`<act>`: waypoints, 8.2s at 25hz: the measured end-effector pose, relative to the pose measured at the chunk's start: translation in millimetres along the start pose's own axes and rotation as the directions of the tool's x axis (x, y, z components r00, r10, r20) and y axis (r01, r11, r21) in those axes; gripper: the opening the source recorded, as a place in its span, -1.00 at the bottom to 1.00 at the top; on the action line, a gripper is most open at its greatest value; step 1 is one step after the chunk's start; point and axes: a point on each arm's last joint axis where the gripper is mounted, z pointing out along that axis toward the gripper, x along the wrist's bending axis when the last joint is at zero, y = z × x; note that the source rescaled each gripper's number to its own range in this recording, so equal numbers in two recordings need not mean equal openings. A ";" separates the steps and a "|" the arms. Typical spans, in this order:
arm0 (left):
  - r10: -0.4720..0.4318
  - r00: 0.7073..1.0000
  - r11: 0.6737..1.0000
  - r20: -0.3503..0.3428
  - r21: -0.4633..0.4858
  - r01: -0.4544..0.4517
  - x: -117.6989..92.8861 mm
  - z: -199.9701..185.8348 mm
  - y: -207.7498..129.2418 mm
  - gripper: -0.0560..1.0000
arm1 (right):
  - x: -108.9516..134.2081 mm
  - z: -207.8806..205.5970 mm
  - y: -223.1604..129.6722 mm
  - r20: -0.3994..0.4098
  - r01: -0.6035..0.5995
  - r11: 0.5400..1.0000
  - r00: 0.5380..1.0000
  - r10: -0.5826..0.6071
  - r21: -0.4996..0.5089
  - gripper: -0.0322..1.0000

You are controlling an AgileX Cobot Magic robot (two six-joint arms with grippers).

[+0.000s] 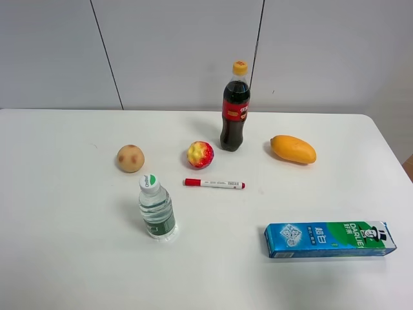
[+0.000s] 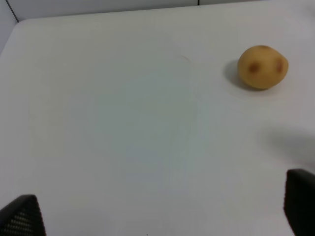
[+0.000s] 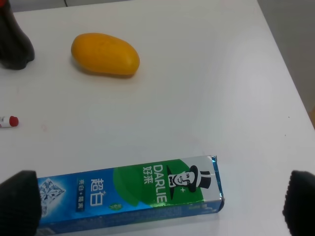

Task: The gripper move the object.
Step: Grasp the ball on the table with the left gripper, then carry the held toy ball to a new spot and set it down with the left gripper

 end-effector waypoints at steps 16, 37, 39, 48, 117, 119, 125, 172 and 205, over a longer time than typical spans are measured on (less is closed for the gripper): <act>0.000 1.000 1.000 0.000 0.000 0.000 0.0 0.0 0.0 0.98 | 0.0 0.0 0.0 0.000 0.000 1.000 1.000 0.000 0.000 1.00; 0.012 1.000 0.993 0.015 0.120 -0.014 4.3 11.2 56.9 0.99 | 0.0 0.0 0.0 0.000 0.000 1.000 1.000 0.000 0.000 1.00; 0.037 0.999 0.987 0.022 0.154 -0.040 6.3 19.3 78.7 0.99 | 0.0 0.0 0.0 0.000 0.000 1.000 1.000 0.000 0.000 1.00; 0.101 0.992 0.975 0.076 0.193 -0.114 13.4 90.1 168.2 0.99 | 0.0 0.0 0.0 0.000 0.000 1.000 1.000 0.000 0.000 1.00; 0.200 0.794 0.861 0.573 0.284 -0.422 -289.4 384.3 44.3 1.00 | 0.0 0.0 0.0 0.000 0.000 1.000 1.000 0.000 0.000 1.00; 0.205 0.793 0.860 0.573 0.281 -0.425 -290.1 387.1 40.5 1.00 | 0.0 0.0 0.0 0.000 0.000 1.000 1.000 0.000 0.000 1.00; 0.211 0.794 0.848 0.571 0.297 -0.439 -289.6 394.4 29.2 1.00 | 0.0 0.0 0.0 0.000 0.000 1.000 1.000 0.000 0.000 1.00; 0.296 0.768 0.811 0.568 0.276 -0.516 -280.5 396.5 32.3 -0.83 | 0.0 0.0 0.0 0.000 0.000 1.000 1.000 0.000 0.000 1.00; 0.250 0.873 0.852 0.419 0.334 -0.404 -89.1 181.6 66.5 -0.83 | 0.0 0.0 0.0 0.000 0.000 1.000 1.000 0.000 0.000 1.00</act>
